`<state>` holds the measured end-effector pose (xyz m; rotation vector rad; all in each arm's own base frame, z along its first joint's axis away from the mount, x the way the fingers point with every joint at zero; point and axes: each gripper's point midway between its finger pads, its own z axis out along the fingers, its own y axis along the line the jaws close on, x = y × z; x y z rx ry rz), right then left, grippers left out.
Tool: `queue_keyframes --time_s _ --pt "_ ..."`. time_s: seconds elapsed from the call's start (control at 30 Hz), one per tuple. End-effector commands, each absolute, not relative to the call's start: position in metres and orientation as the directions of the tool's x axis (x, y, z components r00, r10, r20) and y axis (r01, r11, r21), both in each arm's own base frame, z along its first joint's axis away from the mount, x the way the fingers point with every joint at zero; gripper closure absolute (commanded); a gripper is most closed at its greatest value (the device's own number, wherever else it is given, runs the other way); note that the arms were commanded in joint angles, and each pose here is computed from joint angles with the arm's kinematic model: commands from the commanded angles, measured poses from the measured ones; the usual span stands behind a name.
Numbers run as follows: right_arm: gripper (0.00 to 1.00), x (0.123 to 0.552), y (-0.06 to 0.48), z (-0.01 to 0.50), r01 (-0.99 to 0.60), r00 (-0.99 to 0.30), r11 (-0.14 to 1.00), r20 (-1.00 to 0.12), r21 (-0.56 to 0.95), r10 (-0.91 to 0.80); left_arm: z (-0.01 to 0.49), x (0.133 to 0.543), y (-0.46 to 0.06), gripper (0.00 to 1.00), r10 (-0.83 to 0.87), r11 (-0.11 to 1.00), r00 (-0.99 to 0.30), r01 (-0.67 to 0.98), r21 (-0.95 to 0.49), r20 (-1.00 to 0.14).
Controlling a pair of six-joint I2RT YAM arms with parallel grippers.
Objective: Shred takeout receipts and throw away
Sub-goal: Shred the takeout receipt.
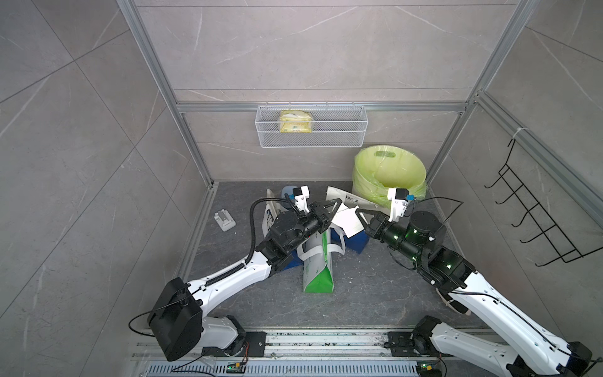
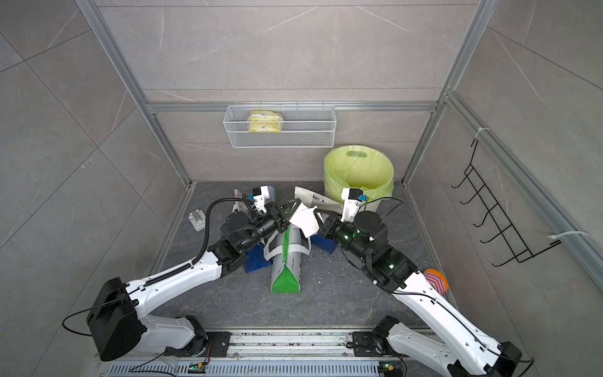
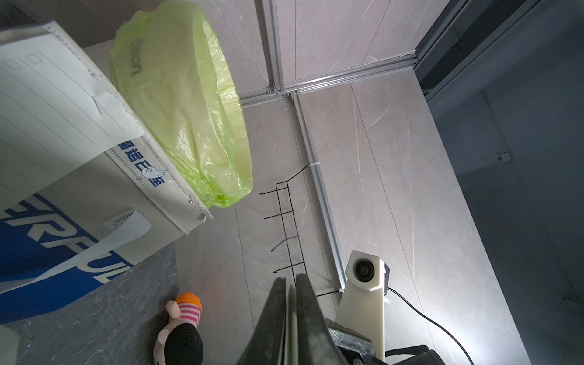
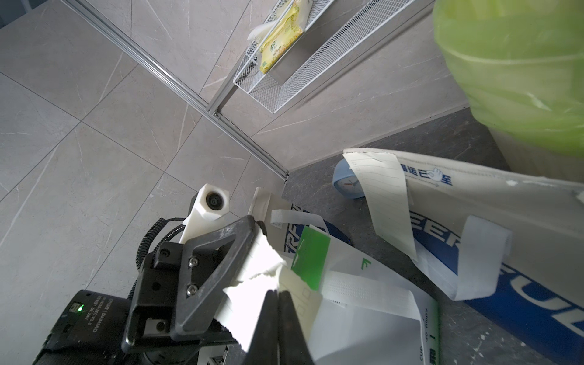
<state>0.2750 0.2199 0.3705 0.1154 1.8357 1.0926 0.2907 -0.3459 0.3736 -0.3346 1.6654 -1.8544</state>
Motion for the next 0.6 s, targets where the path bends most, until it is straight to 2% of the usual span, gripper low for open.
queue_keyframes --time_s 0.0,0.57 --pt "1.0 0.277 0.22 0.391 -0.371 -0.516 0.564 -0.669 0.737 0.535 0.402 0.284 -0.34 0.88 -0.605 -0.062 -0.759 0.346 -0.936 -0.241" --pt "1.0 0.267 0.212 0.387 -0.319 -0.556 0.572 -0.638 0.756 0.532 0.404 0.285 -0.341 0.9 -0.608 -0.047 -0.75 0.362 -0.931 -0.261"
